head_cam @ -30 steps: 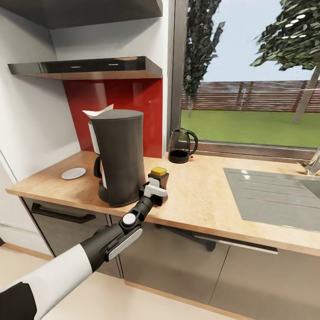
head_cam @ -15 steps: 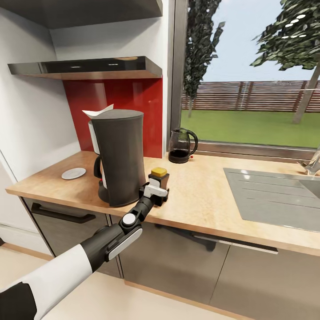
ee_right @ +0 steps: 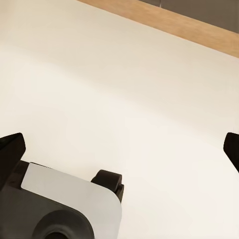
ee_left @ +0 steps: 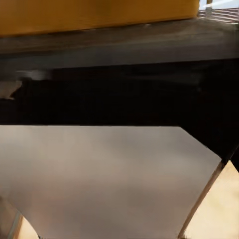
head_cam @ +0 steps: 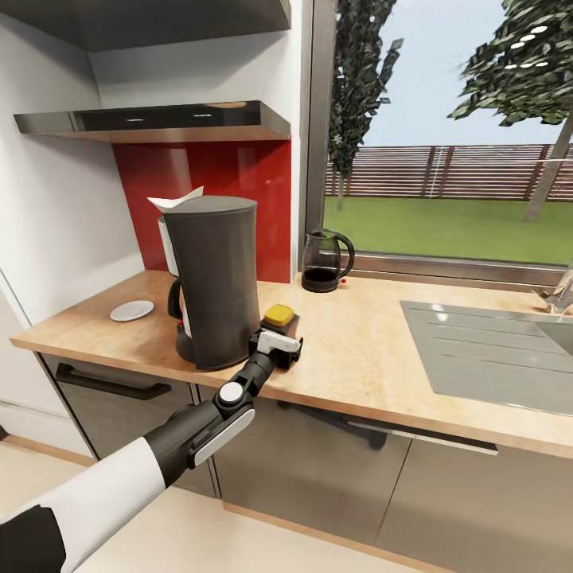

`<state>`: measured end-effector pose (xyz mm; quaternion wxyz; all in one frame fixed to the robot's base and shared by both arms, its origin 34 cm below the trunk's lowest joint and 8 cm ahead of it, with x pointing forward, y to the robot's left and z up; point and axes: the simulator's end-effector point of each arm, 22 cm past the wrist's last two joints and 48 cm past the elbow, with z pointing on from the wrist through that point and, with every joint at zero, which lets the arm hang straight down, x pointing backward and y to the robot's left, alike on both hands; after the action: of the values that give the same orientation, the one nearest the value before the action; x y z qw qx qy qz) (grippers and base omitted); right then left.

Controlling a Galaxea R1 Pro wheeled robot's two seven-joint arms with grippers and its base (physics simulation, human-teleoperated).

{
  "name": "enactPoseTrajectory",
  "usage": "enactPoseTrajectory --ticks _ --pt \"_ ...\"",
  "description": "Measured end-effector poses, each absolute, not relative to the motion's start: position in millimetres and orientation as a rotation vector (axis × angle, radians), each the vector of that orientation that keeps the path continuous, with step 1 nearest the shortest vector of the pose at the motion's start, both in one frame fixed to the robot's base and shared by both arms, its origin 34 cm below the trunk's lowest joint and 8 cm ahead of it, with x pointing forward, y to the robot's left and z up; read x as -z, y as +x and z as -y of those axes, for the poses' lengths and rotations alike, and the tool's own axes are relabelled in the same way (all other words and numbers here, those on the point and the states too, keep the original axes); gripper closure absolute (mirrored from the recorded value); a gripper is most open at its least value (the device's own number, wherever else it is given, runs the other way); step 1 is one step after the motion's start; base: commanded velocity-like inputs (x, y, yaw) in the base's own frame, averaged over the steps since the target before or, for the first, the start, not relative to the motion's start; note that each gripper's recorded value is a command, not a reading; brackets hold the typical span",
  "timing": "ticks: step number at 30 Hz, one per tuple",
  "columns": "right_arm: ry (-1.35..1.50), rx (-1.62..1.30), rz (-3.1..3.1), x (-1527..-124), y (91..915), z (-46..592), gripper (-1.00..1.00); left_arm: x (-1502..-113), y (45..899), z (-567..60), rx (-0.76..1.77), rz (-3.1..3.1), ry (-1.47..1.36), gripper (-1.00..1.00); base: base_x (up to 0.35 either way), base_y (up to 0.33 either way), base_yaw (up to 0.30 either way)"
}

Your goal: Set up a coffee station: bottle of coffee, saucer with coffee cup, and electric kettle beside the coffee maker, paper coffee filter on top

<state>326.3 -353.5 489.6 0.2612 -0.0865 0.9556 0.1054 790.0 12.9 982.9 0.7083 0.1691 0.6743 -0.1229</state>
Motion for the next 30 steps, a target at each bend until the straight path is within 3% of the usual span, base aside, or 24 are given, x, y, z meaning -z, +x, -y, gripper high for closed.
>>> enactPoseTrajectory --ticks 30 --pt "-0.234 -0.285 -2.587 -489.6 326.3 353.5 -1.0 -982.5 790.2 -13.2 0.272 -1.498 0.375 -1.0 0.0 0.0 0.0"
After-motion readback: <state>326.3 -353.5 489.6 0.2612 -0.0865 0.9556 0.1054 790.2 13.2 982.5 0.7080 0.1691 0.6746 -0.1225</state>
